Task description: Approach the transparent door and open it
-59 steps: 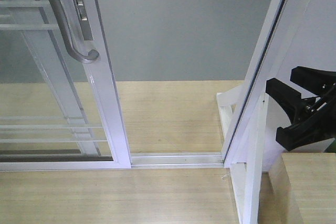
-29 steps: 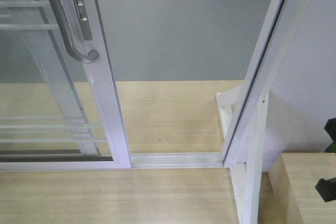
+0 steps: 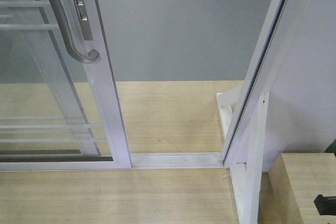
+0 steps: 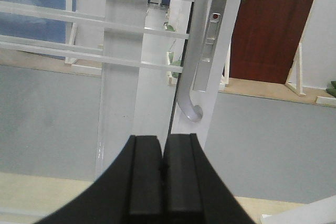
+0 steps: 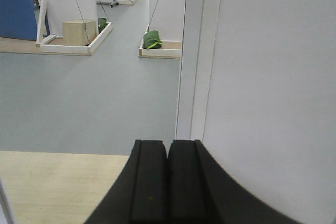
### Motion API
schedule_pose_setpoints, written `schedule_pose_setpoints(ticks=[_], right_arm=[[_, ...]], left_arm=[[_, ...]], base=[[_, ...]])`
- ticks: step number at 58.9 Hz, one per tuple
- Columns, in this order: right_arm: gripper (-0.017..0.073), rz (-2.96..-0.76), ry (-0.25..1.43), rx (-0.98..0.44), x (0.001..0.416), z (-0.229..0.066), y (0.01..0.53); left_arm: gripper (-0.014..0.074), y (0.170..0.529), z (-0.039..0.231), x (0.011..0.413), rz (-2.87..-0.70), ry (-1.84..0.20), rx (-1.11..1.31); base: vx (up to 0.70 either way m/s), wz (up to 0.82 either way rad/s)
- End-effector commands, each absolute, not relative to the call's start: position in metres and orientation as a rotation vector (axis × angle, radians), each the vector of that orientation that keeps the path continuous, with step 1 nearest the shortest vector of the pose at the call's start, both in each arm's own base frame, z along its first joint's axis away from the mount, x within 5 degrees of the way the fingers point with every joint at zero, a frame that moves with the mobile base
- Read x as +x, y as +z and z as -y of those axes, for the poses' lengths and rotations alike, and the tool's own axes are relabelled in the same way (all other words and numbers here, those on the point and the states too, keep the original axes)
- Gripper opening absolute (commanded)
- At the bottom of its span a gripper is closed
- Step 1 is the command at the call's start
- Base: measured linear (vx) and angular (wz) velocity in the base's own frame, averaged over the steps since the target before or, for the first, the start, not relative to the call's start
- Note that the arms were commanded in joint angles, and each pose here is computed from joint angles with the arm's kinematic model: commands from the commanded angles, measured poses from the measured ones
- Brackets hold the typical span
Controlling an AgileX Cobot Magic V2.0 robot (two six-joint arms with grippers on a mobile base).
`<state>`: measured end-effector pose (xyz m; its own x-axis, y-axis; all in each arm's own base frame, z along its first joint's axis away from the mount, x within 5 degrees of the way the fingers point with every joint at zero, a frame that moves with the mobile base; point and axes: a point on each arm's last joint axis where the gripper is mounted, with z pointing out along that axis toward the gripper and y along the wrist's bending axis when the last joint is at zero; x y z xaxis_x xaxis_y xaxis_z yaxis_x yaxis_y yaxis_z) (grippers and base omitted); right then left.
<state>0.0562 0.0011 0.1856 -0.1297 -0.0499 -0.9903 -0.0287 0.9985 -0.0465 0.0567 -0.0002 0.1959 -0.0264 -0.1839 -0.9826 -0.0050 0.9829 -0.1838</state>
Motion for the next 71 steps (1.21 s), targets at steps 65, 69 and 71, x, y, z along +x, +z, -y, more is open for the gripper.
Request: schedule_pose_setpoints(ticks=[65, 69, 71], right_arm=[[-0.0007, -1.625, -0.020, -0.057, 0.0563, -0.0011, 0.1886], [-0.0007, -1.625, -0.020, -0.057, 0.0563, -0.0011, 0.1886], [-0.0007, -1.625, -0.020, -0.057, 0.0563, -0.0011, 0.1886]], left_arm=[[-0.0006, 0.1932, 0.0000, 0.0570, -1.530, -0.152, -0.146], [-0.0006, 0.1932, 0.0000, 0.0570, -1.530, -0.152, -0.146], [-0.0006, 0.1932, 0.0000, 0.0570, -1.530, -0.152, -0.146]], base=[[0.00, 0.00], [0.00, 0.00], [0.00, 0.00]])
